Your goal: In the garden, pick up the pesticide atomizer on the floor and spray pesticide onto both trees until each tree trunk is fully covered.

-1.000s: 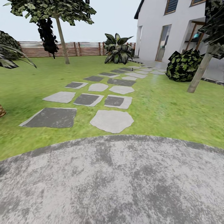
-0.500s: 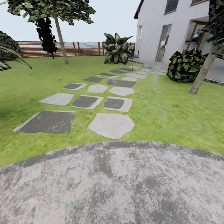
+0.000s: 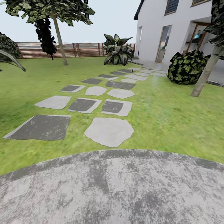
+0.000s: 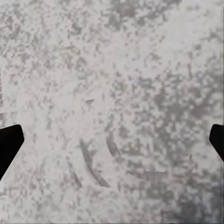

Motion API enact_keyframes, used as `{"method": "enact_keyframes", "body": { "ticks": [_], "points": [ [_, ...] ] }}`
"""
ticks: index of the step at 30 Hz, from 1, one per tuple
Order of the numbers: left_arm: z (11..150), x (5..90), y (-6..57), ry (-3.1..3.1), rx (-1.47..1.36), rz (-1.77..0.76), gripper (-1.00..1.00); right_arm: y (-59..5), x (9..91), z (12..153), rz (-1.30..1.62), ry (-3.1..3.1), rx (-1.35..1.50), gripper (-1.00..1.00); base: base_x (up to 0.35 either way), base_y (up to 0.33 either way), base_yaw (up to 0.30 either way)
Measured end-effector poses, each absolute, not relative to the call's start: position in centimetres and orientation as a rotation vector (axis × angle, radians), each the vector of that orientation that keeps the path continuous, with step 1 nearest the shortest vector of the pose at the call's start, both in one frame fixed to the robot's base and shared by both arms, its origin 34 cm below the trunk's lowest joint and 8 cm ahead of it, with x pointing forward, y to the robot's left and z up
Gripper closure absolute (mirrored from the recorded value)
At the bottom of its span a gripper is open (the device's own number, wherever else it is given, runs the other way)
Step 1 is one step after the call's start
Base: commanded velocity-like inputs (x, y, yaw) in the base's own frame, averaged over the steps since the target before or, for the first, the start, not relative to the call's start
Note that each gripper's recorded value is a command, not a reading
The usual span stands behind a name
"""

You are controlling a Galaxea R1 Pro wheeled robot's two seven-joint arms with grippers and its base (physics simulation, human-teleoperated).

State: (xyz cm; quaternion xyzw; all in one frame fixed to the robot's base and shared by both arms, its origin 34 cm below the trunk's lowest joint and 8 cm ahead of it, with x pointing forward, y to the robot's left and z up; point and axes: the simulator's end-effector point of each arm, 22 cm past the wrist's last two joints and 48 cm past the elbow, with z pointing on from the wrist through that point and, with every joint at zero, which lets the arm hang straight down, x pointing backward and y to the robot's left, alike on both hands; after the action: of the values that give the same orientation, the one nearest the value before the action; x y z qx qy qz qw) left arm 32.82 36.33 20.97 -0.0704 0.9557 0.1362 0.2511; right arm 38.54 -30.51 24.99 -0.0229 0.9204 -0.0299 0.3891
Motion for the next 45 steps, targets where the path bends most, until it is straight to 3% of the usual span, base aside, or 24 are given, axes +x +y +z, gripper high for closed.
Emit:
{"method": "enact_keyframes", "body": {
  "ticks": [45],
  "points": [
    [21.72,33.84,36.34,2.570,-0.190,0.365,-1.00,-30.16,39.55,25.93,-0.069,2.307,-0.060,-1.00,0.339,-0.092,0.000]
  ]
}}
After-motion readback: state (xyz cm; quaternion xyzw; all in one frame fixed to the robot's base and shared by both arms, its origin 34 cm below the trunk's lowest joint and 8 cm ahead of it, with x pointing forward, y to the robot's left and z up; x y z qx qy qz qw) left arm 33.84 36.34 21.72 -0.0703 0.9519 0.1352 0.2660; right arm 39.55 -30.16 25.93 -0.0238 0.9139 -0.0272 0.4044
